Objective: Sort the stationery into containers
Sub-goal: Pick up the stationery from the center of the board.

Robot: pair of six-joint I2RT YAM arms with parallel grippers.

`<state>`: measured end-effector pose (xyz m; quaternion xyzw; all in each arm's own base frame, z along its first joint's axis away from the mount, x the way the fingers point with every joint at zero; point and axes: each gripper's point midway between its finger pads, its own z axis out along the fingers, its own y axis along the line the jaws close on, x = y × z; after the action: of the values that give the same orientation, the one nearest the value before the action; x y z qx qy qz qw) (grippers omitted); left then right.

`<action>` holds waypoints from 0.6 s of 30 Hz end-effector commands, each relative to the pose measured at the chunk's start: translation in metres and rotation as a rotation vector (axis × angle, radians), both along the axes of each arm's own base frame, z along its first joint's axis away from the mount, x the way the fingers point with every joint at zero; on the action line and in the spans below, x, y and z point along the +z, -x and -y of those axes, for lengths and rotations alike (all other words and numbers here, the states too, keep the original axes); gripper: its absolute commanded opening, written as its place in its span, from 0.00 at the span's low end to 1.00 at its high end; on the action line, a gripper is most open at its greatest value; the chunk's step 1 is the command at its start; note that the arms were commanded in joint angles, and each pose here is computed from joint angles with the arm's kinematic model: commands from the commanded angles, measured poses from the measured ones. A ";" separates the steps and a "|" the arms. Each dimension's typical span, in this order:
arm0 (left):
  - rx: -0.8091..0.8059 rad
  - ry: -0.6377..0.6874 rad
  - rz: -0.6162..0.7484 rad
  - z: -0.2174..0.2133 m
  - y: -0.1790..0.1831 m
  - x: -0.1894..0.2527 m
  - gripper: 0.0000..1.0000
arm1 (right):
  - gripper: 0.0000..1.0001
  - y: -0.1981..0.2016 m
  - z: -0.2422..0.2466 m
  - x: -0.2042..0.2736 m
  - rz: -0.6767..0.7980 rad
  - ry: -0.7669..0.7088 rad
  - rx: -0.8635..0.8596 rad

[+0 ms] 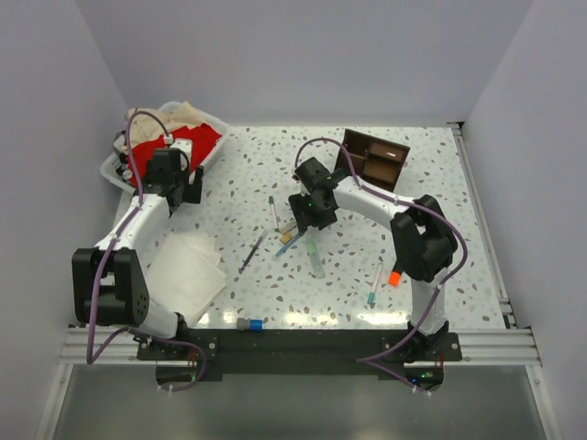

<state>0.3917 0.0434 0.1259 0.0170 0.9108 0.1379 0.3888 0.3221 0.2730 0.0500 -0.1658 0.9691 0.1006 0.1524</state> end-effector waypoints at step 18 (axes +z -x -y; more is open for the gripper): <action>0.016 -0.002 0.133 -0.005 -0.021 0.031 1.00 | 0.58 0.027 0.003 -0.037 -0.089 0.095 -0.001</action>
<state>0.3996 0.0436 0.1323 0.0142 0.9026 0.1383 0.4075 0.2992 0.2752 0.0211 -0.1762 0.9744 0.0769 0.1167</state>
